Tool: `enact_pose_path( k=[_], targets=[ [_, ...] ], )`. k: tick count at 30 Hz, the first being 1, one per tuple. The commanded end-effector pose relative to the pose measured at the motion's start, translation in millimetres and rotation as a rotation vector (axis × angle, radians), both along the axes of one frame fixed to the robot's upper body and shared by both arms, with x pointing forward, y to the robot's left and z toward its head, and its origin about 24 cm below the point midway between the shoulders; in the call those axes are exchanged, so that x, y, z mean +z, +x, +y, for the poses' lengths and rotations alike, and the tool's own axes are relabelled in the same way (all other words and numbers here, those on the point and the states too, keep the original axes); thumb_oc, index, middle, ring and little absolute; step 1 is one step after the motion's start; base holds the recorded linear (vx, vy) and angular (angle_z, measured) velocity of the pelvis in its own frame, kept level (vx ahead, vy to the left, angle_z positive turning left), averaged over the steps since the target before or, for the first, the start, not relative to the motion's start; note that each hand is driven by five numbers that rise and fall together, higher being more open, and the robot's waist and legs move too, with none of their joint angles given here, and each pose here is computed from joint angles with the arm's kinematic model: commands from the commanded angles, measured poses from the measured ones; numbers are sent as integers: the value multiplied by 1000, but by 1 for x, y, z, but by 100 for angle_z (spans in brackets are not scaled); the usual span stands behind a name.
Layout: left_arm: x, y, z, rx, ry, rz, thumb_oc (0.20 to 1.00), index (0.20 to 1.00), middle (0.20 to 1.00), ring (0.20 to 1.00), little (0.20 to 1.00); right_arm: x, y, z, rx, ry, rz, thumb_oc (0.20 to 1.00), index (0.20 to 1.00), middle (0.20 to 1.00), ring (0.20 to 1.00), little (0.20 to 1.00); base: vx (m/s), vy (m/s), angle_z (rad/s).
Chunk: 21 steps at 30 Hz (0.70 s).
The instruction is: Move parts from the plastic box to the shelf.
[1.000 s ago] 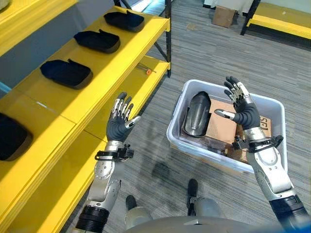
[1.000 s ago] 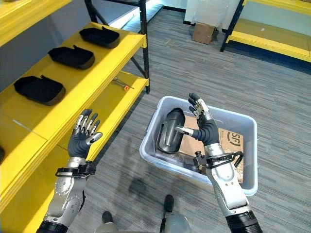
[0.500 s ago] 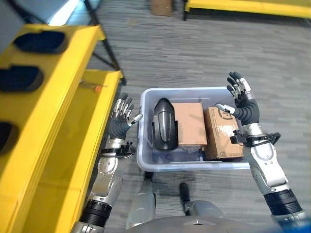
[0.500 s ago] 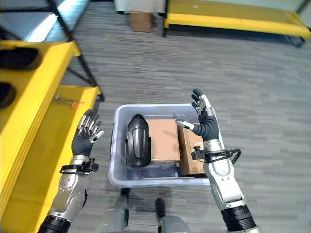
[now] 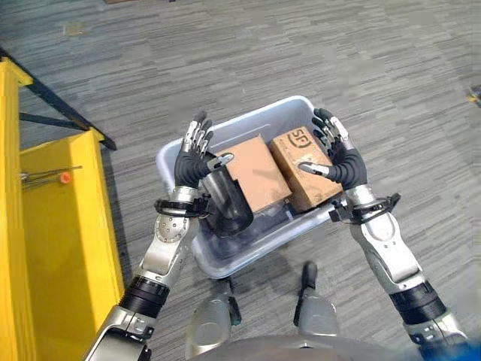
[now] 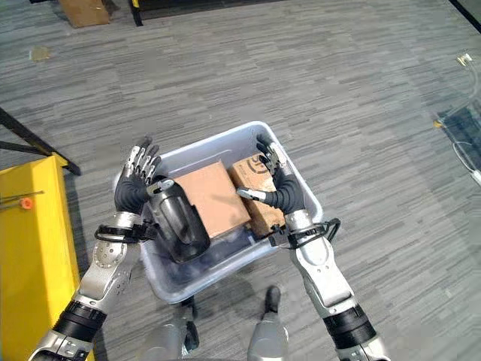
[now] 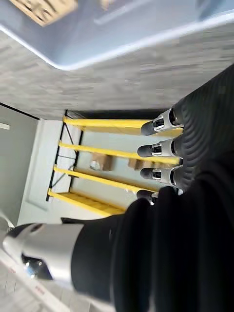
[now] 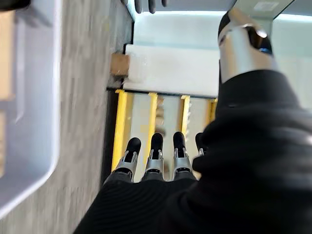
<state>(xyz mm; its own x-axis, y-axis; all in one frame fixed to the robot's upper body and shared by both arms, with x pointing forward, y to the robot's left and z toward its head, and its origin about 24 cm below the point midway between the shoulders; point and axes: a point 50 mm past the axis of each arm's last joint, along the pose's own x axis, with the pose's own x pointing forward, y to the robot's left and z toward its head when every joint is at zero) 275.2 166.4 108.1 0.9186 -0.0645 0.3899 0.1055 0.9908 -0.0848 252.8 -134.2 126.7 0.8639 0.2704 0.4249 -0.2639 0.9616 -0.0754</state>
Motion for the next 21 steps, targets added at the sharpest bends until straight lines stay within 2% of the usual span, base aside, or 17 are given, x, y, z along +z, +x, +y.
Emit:
enact_pose_path(
  k=[1, 8, 12, 19, 21],
  targets=[
    [9, 3, -17, 12, 78, -82, 1000, 1000, 1000, 1000, 1000, 30, 7, -10, -47, 34, -152, 1000, 1000, 1000, 1000, 1000, -31, -215, -2],
    [-10, 24, -23, 148, 25, 29, 1000, 1000, 1000, 1000, 1000, 38, 11, -6, -80, 44, -186, 1000, 1000, 1000, 1000, 1000, -32, -91, -12],
    [-16, 38, -8, 338, 58, 66, 1000, 1000, 1000, 1000, 1000, 41, 14, -2, -100, 76, -204, 1000, 1000, 1000, 1000, 1000, -14, -44, -3],
    [-15, 44, 4, 505, 32, 66, 1000, 1000, 1000, 1000, 1000, 43, 14, -1, -118, 96, -217, 1000, 1000, 1000, 1000, 1000, -9, -13, -4],
    [-13, 39, 23, 664, 10, 41, 1000, 1000, 1000, 1000, 1000, 44, 14, -2, -136, 116, -234, 1000, 1000, 1000, 1000, 1000, -45, -38, -6]
  ],
)
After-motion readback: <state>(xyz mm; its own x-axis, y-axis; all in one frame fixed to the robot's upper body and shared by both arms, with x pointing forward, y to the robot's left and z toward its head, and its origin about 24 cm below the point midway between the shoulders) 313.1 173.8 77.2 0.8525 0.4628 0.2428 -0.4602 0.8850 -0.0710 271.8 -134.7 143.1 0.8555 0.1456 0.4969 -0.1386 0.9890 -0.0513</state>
